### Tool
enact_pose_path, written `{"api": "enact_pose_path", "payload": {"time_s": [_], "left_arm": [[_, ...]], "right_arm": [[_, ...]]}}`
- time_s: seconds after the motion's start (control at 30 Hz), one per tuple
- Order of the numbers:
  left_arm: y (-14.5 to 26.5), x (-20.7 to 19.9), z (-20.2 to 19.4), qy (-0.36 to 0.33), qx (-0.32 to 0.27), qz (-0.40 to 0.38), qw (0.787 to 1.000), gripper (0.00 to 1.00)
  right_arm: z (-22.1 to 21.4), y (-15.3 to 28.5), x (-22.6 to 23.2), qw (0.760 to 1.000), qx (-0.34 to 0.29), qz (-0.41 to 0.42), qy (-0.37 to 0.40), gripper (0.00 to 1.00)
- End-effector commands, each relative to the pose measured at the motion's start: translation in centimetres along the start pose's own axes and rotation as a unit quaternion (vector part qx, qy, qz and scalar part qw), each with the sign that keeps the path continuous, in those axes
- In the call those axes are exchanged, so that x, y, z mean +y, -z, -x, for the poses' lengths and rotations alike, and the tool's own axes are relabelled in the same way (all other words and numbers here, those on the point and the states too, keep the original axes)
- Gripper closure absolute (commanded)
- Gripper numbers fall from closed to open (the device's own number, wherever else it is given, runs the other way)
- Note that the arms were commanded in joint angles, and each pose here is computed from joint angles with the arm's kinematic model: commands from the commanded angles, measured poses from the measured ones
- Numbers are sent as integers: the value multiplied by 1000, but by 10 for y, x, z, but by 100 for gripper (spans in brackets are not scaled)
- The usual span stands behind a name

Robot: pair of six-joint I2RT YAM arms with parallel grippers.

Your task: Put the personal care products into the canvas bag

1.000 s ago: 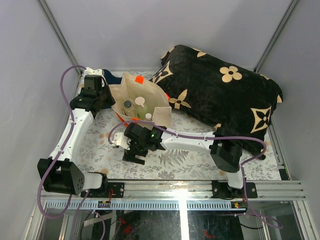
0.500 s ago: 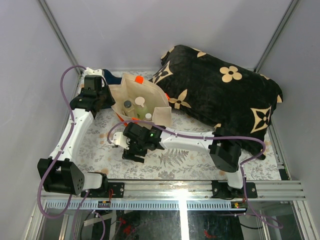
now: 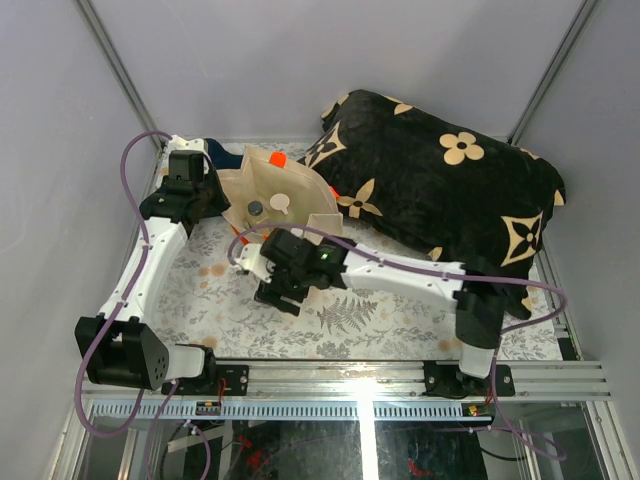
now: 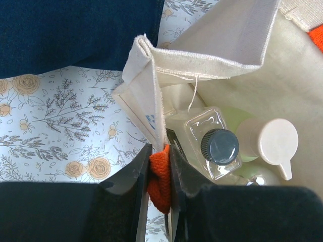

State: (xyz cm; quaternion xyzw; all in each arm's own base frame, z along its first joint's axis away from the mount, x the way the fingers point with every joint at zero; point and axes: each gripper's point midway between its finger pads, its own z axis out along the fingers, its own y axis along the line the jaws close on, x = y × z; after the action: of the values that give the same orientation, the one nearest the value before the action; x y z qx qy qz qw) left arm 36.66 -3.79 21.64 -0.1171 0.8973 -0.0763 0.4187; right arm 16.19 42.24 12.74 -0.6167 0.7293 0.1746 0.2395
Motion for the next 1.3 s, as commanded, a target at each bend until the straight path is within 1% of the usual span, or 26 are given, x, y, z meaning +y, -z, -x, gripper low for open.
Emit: {"api": "enact_pose_path", "payload": {"time_s": [0.0, 0.13, 0.33, 0.43, 0.5, 0.63, 0.87, 1.0, 1.13, 1.27], "left_arm": [[-1, 2, 8, -9, -13, 5, 1000, 100], [-4, 3, 7, -9, -10, 6, 1000, 100], [-5, 2, 8, -10, -10, 5, 1000, 100], [-6, 2, 6, -9, -8, 5, 1000, 100], [-6, 2, 6, -10, -8, 3, 1000, 100], [-9, 1, 4, -9, -5, 0, 1000, 100], [-12, -3, 1, -7, -4, -11, 1000, 100], [-14, -5, 1, -7, -2, -16, 1000, 100], [-14, -5, 4, -8, -4, -17, 1000, 100], [-15, -7, 3, -7, -3, -20, 1000, 100]], "right_arm": [[75, 104, -29, 987, -146, -64, -27, 100], [95, 148, -40, 976, -202, -74, -43, 100], [126, 200, -50, 954, -281, -93, -51, 100], [138, 229, -60, 938, -319, -123, -50, 100], [144, 247, -72, 925, -343, -159, -49, 100], [157, 271, -96, 899, -380, -216, -40, 100], [179, 294, -140, 858, -405, -317, 8, 100], [190, 302, -169, 840, -432, -329, 15, 100], [196, 298, -197, 836, -439, -328, 12, 100], [196, 266, -225, 854, -424, -302, -4, 100]]}}
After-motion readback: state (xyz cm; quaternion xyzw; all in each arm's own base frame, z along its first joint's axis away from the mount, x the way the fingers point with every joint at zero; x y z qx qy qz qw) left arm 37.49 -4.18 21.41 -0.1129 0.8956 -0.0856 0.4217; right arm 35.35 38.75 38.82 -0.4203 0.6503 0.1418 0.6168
